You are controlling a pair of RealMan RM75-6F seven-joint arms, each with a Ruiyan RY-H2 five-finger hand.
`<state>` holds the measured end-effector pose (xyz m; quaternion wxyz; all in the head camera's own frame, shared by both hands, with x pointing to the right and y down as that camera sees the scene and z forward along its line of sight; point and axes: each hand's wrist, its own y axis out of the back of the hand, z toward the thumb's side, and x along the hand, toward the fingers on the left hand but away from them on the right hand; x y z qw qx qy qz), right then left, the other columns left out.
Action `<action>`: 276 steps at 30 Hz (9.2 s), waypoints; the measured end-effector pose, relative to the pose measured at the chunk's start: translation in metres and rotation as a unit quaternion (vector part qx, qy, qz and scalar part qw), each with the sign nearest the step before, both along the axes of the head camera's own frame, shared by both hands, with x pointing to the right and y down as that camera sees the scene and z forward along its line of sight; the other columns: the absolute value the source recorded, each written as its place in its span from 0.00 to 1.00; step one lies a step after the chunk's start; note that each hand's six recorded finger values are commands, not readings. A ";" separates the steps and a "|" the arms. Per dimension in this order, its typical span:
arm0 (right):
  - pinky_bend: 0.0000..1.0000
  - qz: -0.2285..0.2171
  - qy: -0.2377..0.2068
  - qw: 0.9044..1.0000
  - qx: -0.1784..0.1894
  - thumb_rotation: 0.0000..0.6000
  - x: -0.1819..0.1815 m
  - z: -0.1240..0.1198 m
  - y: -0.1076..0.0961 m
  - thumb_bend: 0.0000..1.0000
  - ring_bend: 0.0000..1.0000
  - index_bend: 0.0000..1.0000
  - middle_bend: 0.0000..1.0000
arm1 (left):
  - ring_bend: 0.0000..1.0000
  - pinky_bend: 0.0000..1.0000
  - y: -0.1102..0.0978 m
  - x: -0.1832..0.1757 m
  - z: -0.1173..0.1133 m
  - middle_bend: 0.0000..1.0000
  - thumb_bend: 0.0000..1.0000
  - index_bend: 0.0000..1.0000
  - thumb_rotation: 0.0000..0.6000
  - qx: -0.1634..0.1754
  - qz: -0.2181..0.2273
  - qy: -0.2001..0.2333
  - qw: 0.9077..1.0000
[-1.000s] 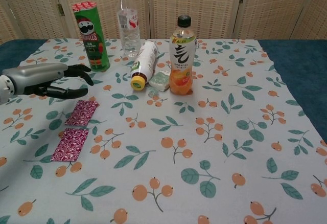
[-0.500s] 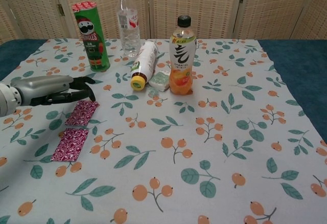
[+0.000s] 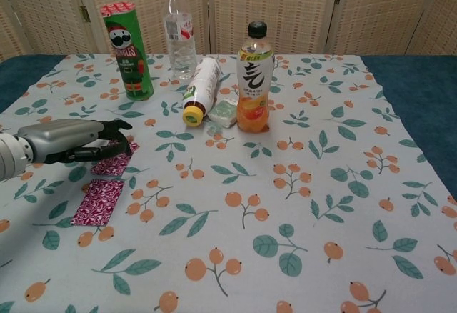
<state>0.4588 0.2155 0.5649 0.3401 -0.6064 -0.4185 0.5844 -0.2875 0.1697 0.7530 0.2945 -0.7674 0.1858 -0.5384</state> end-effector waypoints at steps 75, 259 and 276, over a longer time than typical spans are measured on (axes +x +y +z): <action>0.00 0.006 -0.003 1.000 0.007 0.78 0.004 -0.004 0.000 0.19 0.00 0.00 0.00 | 0.00 0.00 0.026 -0.045 -0.040 0.00 0.43 0.25 0.00 0.023 -0.026 -0.010 0.999; 0.00 0.011 -0.014 1.000 0.018 0.82 0.016 -0.014 0.004 0.20 0.00 0.00 0.00 | 0.00 0.00 -0.024 -0.078 -0.022 0.00 0.33 0.23 1.00 -0.001 -0.031 -0.134 0.991; 0.00 0.013 -0.015 1.000 0.017 0.82 0.016 -0.013 0.005 0.20 0.00 0.00 0.00 | 0.00 0.00 -0.019 -0.084 -0.015 0.00 0.33 0.20 1.00 -0.018 -0.034 -0.148 0.988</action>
